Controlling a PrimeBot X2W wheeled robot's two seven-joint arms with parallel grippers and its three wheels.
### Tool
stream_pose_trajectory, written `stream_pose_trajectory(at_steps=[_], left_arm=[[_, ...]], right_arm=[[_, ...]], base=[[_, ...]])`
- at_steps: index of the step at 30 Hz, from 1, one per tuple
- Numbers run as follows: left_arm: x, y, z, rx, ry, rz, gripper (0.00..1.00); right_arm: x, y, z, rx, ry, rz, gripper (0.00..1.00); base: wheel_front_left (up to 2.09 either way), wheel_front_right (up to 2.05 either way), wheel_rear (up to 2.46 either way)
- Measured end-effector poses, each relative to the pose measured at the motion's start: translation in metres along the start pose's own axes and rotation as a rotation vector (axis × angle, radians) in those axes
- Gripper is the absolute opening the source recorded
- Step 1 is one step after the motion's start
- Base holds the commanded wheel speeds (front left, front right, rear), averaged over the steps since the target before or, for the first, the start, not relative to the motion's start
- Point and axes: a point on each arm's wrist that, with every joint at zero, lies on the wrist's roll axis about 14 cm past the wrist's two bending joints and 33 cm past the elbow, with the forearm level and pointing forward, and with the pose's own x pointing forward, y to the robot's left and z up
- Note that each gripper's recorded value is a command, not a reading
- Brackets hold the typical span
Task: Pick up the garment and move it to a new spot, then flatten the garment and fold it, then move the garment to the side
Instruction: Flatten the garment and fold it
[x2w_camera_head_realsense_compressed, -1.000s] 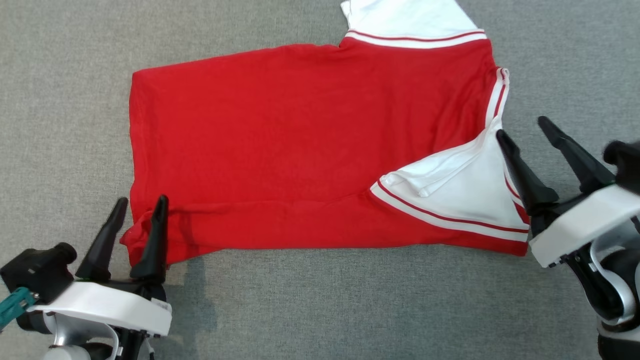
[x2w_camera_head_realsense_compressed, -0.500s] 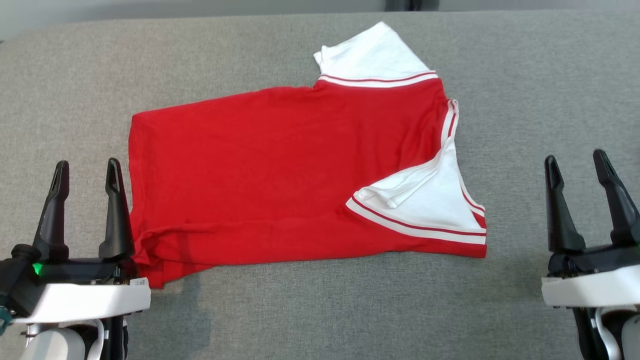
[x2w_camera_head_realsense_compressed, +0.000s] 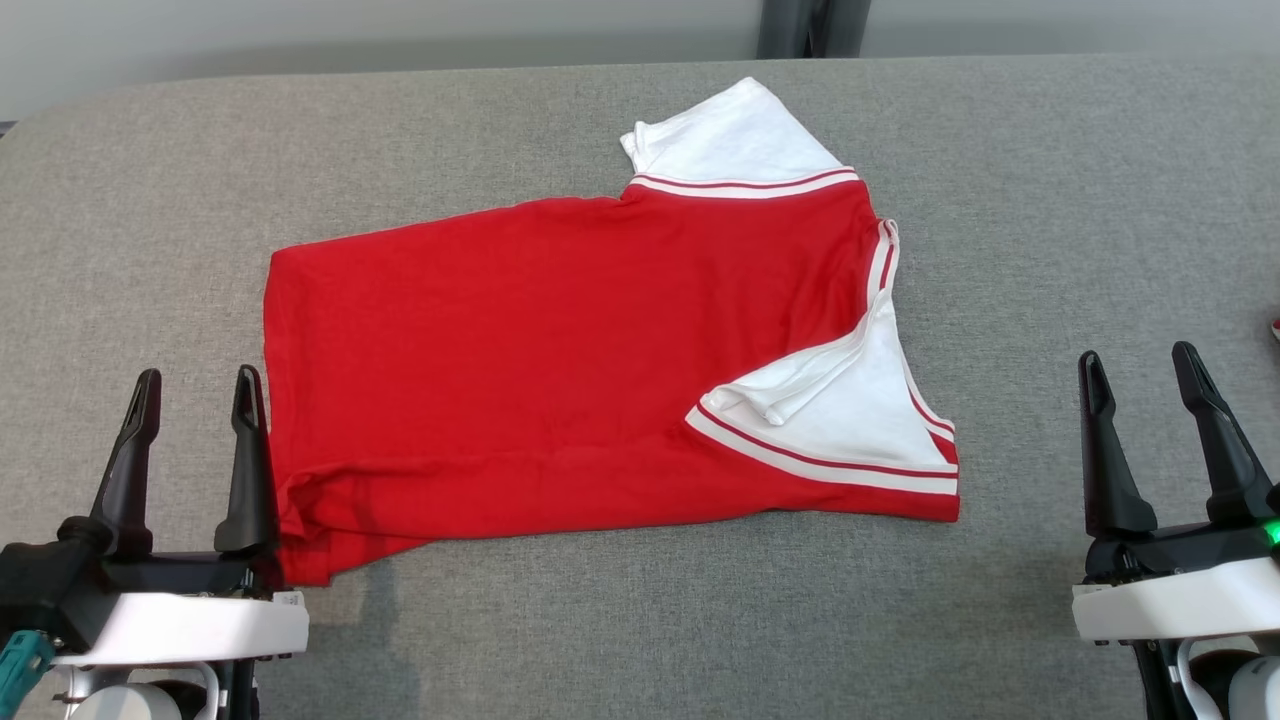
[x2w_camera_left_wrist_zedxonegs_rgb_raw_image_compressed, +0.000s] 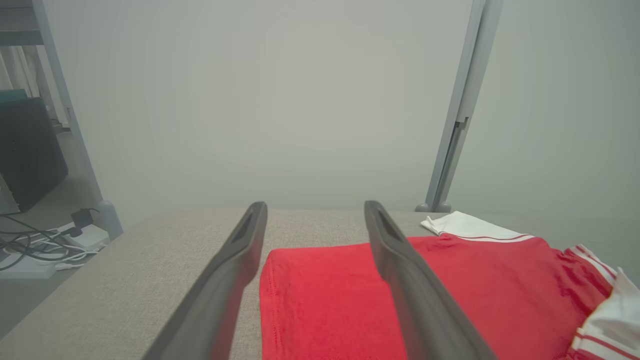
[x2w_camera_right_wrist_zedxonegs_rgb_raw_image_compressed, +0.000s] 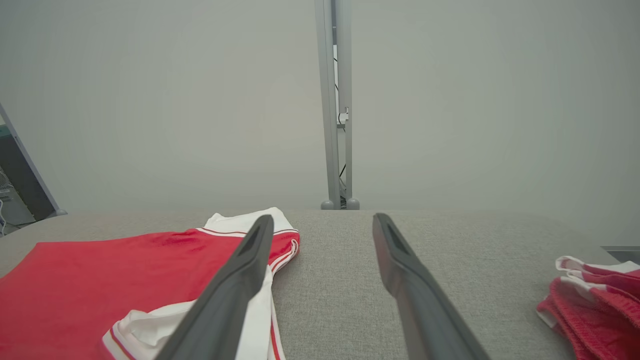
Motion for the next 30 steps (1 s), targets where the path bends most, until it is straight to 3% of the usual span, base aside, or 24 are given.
stream_pose_trajectory(at_steps=[9,12,20,30], left_arm=[[-0.011,-0.011,-0.045,-0.023,0.177,-0.028,1.0],[-0.031,-0.014,-0.084,-0.068,0.325,-0.012,1.0],[-0.065,-0.001,-0.137,-0.124,0.524,0.066,1.0],[-0.054,0.019,-0.148,-0.116,0.547,0.11,1.0]], right_arm=[[0.003,0.009,-0.022,0.01,0.077,0.03,1.0],[-0.001,0.014,-0.05,0.033,0.166,0.045,1.0],[-0.013,0.029,-0.099,0.084,0.32,0.076,1.0],[-0.007,0.037,-0.122,0.102,0.405,0.103,1.0]], base=[[0.0,0.0,0.0],[0.0,0.0,0.0],[0.0,0.0,0.0],[0.0,0.0,0.0]])
